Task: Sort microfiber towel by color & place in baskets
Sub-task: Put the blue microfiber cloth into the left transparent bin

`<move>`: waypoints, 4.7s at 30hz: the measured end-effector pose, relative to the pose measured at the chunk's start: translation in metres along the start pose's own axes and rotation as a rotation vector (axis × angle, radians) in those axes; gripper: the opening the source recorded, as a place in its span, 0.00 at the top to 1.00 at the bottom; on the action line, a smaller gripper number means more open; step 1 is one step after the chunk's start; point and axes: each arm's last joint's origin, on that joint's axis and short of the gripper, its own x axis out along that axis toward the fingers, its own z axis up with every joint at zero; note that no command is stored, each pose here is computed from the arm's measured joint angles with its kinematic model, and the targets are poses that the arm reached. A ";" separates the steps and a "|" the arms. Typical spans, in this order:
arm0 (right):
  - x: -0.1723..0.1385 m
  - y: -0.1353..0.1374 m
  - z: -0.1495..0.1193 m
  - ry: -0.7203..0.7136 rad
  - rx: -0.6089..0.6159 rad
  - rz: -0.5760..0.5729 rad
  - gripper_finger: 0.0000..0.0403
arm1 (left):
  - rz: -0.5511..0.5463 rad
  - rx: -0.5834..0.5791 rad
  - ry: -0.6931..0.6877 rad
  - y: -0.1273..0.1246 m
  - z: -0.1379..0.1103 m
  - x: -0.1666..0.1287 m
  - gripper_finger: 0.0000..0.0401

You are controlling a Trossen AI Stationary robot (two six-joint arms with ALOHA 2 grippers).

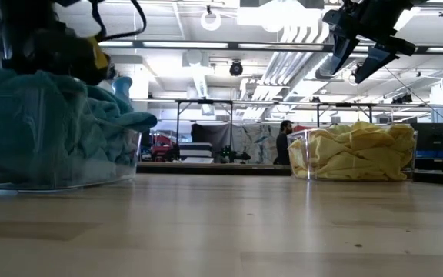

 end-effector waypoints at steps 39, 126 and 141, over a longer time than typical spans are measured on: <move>0.000 0.000 0.000 0.000 -0.013 -0.004 0.24 | -0.304 -0.121 -0.126 0.021 0.004 -0.063 1.00; 0.000 -0.001 0.001 -0.063 0.089 -0.043 0.24 | 0.017 -0.245 -0.220 0.073 0.083 -0.020 0.69; 0.000 -0.001 0.001 -0.062 0.058 -0.045 0.24 | -0.385 -0.321 -0.421 0.065 0.044 -0.110 0.69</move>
